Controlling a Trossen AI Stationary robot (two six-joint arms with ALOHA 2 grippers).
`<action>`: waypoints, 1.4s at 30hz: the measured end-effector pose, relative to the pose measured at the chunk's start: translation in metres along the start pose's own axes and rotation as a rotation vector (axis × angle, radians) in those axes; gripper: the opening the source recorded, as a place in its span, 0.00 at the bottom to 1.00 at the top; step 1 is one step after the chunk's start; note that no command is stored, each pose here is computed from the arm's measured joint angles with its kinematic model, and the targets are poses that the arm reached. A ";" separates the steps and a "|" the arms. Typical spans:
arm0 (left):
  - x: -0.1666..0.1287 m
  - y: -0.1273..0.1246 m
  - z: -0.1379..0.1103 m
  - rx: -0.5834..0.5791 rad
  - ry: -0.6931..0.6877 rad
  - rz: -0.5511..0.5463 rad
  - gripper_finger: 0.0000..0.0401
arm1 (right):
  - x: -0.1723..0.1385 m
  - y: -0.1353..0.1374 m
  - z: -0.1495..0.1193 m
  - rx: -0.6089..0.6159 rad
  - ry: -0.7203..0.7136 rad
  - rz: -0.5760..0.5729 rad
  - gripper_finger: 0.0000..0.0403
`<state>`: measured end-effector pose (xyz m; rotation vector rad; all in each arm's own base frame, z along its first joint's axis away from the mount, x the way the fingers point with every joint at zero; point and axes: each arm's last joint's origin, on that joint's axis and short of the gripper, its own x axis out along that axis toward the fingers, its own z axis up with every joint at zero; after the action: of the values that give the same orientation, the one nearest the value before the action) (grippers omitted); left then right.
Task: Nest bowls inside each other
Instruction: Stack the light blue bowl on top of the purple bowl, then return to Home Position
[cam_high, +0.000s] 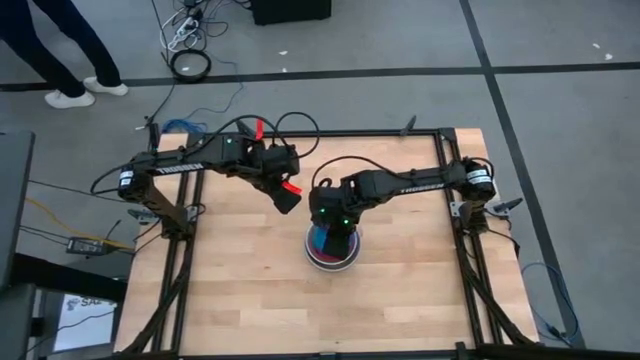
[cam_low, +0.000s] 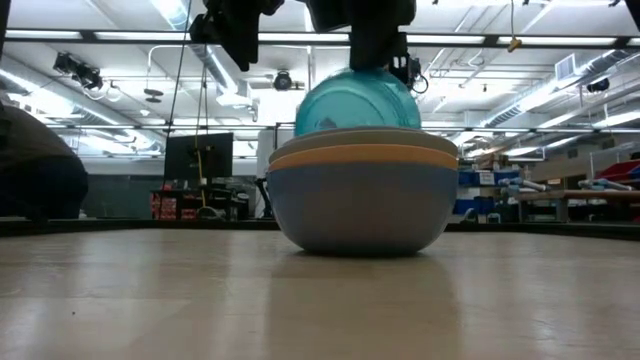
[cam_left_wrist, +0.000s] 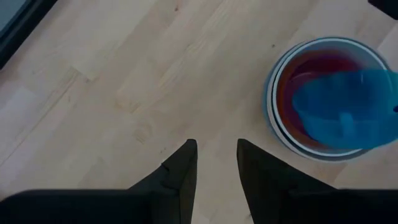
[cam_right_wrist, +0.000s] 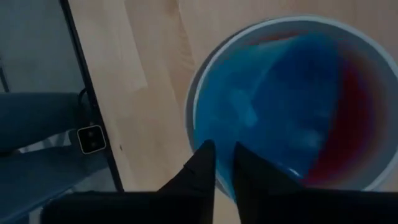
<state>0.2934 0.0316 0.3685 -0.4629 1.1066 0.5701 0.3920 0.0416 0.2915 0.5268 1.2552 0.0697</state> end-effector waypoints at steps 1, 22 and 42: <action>0.000 0.000 0.000 0.001 0.000 0.000 0.30 | 0.000 0.000 0.000 -0.001 0.000 0.001 0.13; -0.050 0.015 -0.009 -0.039 -0.131 -0.110 0.30 | -0.056 -0.001 -0.006 -0.032 -0.253 -0.152 0.32; -0.279 0.093 -0.081 0.258 -1.304 -0.826 0.30 | -0.340 0.015 -0.175 -0.354 -1.453 0.150 0.32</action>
<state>0.0855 -0.0013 0.5885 -0.1937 -0.2969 -0.0785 0.1250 0.0013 0.5623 0.2285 -0.2215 0.0186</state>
